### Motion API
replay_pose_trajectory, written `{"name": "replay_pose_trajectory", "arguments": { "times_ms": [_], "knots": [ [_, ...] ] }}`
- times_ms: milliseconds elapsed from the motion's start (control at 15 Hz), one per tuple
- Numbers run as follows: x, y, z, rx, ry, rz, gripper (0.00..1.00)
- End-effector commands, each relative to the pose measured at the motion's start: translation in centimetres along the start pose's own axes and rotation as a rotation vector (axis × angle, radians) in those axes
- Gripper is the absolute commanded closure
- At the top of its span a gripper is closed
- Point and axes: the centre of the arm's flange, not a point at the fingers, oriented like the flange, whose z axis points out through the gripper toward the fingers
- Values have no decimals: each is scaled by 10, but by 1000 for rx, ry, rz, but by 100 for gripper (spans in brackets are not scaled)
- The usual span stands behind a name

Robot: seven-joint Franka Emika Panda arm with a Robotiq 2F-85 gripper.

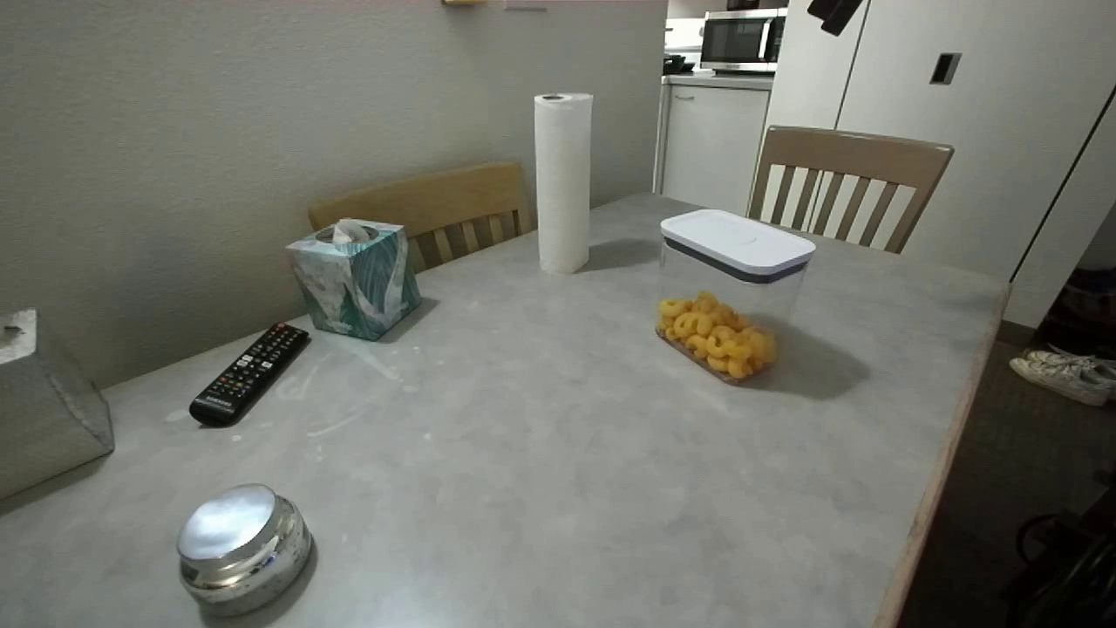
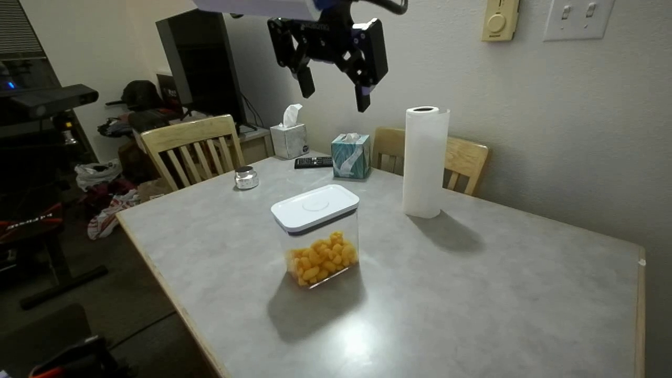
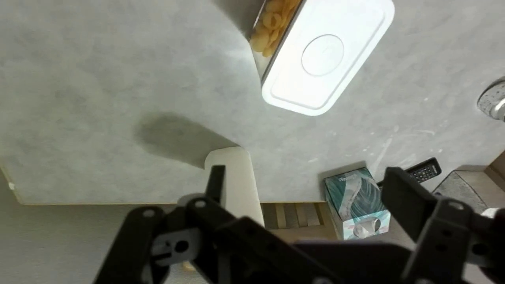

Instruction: Open the clear container

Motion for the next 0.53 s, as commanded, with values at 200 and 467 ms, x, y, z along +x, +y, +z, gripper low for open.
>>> {"name": "replay_pose_trajectory", "arguments": {
  "times_ms": [200,467],
  "knots": [
    [20,-17,52,169,-141,-9,0],
    [28,-17,83,162,-287,-17,0]
  ]
}}
